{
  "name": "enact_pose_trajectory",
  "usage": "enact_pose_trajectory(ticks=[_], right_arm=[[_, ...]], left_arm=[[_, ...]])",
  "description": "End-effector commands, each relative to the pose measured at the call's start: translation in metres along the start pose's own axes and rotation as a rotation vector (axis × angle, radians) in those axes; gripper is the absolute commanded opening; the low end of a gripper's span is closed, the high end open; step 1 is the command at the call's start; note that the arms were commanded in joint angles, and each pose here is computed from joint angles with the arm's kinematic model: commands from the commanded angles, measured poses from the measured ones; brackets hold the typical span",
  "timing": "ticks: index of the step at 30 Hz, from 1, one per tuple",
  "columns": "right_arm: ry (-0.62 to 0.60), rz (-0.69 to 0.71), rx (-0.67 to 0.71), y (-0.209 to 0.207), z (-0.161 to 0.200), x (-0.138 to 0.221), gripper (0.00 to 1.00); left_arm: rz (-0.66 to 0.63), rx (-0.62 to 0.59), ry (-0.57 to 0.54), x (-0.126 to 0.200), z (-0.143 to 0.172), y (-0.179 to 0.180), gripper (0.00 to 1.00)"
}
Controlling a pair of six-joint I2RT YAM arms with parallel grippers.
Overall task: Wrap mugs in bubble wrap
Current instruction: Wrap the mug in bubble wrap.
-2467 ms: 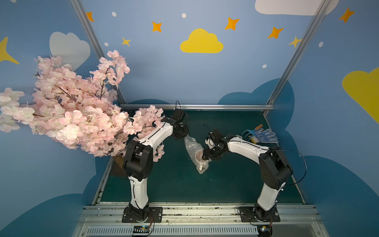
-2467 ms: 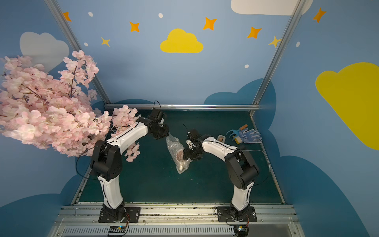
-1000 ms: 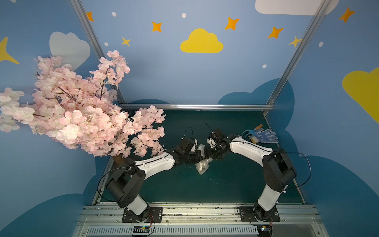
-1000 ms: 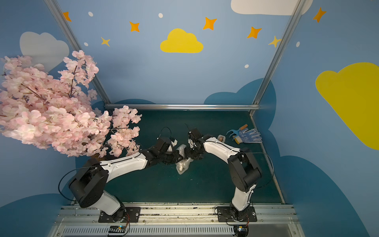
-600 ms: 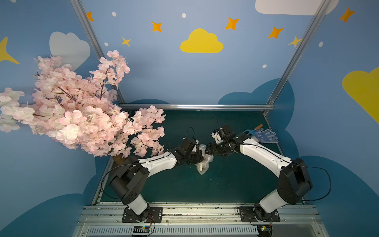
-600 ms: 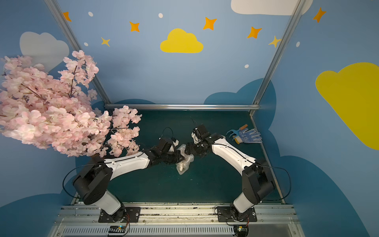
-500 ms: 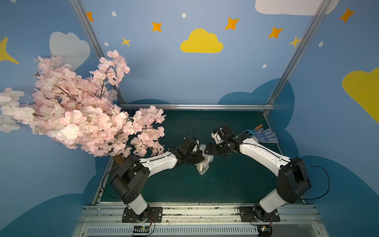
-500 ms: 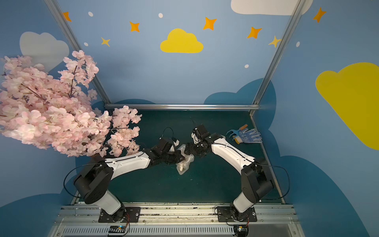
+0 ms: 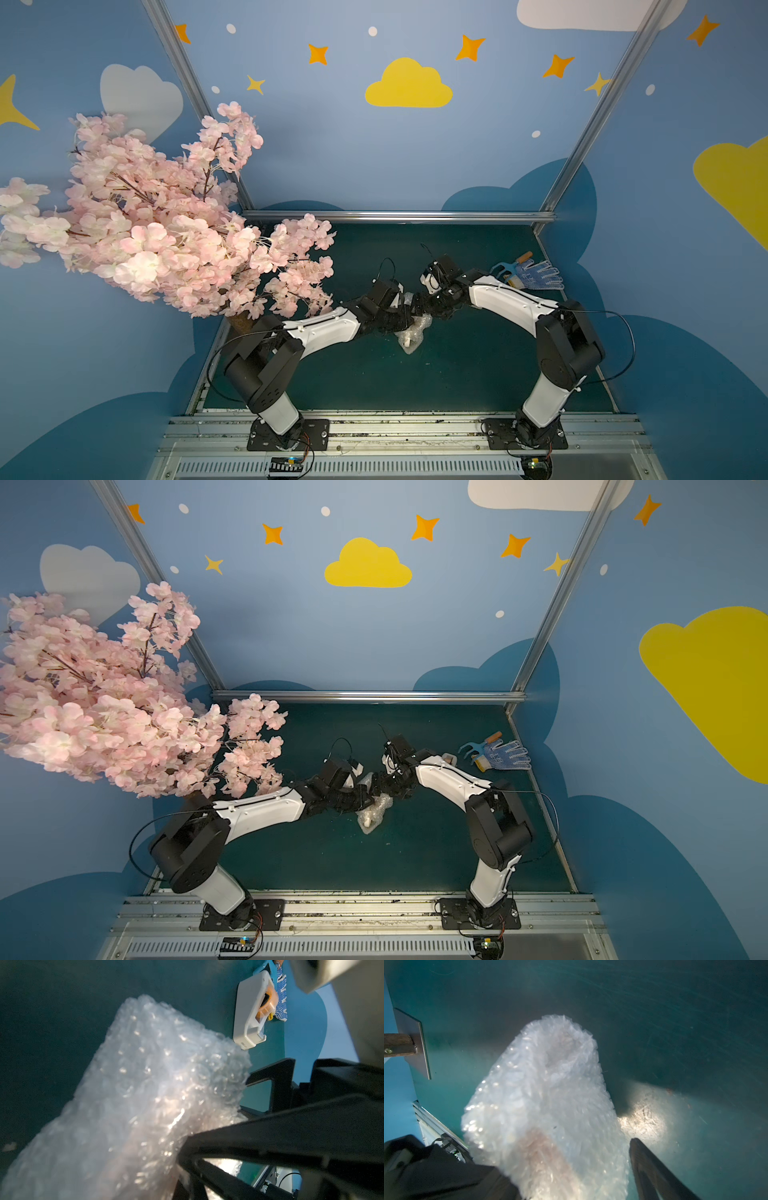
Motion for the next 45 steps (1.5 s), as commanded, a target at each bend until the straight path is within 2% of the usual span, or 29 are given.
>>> enact_pose_trajectory(ticks=[1,5,14,19,22,25,28,30,33,37,45], right_arm=[[0.053,0.055,-0.019,-0.010,0.009,-0.017,0.75],[0.086,0.081,-0.028,-0.016,0.015,-0.025,0.74],[0.114,0.121,-0.047,-0.026,0.022,-0.034,0.72],[0.136,0.131,-0.053,-0.030,0.027,-0.041,0.72],[0.145,0.139,-0.050,-0.032,0.030,-0.044,0.72],[0.159,0.153,-0.043,-0.034,0.033,-0.047,0.72],[0.168,0.166,-0.037,-0.036,0.037,-0.049,0.72],[0.175,0.174,-0.036,-0.037,0.039,-0.051,0.72],[0.185,0.185,-0.035,-0.039,0.043,-0.053,0.72],[0.193,0.191,-0.035,-0.040,0.047,-0.057,0.72],[0.198,0.196,-0.033,-0.039,0.050,-0.058,0.72]], left_arm=[[-0.050,-0.015,0.066,-0.004,0.015,0.010,0.04],[-0.007,-0.048,0.036,0.004,0.012,0.000,0.04],[0.071,-0.129,-0.023,0.030,0.009,-0.019,0.13],[0.080,-0.148,-0.072,0.047,0.009,-0.022,0.15],[0.023,-0.128,-0.161,0.058,0.002,-0.016,0.18],[-0.090,-0.080,-0.248,0.068,-0.004,-0.002,0.29],[-0.221,-0.023,-0.303,0.075,-0.008,0.016,0.45],[-0.257,0.007,-0.294,0.074,-0.009,0.023,0.57],[-0.267,0.030,-0.262,0.063,-0.007,0.029,0.69],[-0.236,0.049,-0.207,0.045,-0.006,0.028,0.75],[-0.303,0.112,-0.166,0.024,-0.004,0.044,0.75]])
Point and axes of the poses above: each gripper's point midway between its finger pads, its own x axis back along the fingers, its own y axis along the line the jaws close on, z = x × y, the point moved 6 cm from there along x, back along the fingers, and after that the axes turned 5 degrees about x, right-handed, at the moved point
